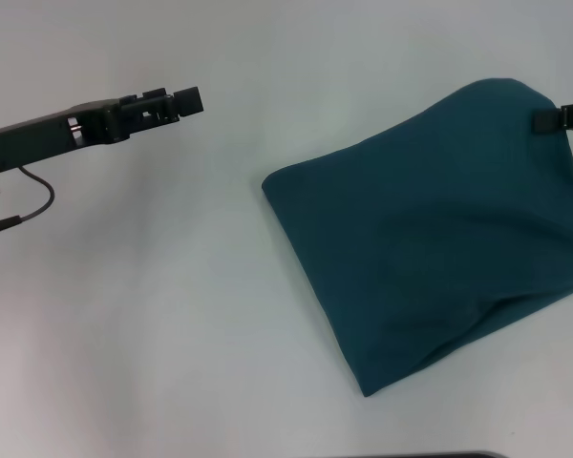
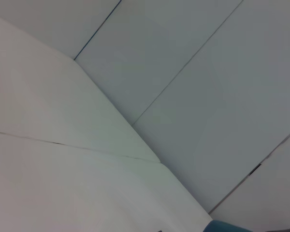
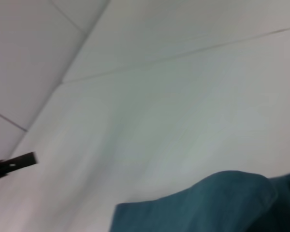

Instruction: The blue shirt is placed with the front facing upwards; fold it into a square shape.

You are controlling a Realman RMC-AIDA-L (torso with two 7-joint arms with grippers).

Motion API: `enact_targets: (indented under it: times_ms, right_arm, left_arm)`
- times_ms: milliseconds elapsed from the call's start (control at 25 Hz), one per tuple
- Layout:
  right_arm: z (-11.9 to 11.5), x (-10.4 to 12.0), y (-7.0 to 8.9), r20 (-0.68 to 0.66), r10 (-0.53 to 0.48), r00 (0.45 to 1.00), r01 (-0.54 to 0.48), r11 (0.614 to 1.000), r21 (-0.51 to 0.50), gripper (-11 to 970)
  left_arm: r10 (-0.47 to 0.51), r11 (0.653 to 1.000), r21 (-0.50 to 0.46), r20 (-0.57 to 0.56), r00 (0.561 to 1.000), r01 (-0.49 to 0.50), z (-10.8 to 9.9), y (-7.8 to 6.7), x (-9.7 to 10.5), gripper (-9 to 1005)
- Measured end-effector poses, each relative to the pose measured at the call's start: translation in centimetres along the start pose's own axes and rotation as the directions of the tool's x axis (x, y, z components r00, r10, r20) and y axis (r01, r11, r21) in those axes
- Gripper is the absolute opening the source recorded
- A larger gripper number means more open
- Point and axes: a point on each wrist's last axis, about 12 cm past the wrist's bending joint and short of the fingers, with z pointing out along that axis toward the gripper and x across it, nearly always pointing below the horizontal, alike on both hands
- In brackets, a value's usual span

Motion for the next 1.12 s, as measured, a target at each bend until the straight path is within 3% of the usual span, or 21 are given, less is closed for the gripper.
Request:
enact_targets:
  times_ms: [240, 480, 680, 880, 1120]
  right_arm:
    - [0.7, 0.5, -0.9, -0.005, 0.026, 1.000, -0.025, 0.998, 0.065, 31]
    - [2.0, 0.7, -1.9, -0.022, 0.045, 0.999, -0.042, 0.990, 0.136, 105]
    - [1.7, -0.1, -2.6, 0.098, 0.037, 0.995, -0.055, 0.981, 0.188, 166]
    - [1.6, -0.7, -2.4, 0.136, 0.008, 0.991, -0.034, 0.982, 0.185, 401]
    - [1.9, -0.6, -1.4, 0.091, -0.019, 0.996, 0.008, 0.993, 0.116, 514]
  left_arm:
    - [-0.013, 1.000, -0.001, -0.002, 1.000, 0.013, 0.0, 0.1, 0.3, 946]
    - [-0.013, 1.000, -0.007, -0.011, 1.000, 0.013, 0.0, 0.2, 0.4, 945]
    - [-0.013, 1.000, -0.021, -0.014, 1.000, 0.013, 0.0, 0.3, 0.4, 944]
    - [-0.015, 0.999, -0.030, -0.016, 1.000, 0.015, 0.0, 0.4, 0.5, 944]
    - [-0.013, 1.000, -0.019, -0.017, 1.000, 0.013, 0.1, 0.3, 0.4, 943]
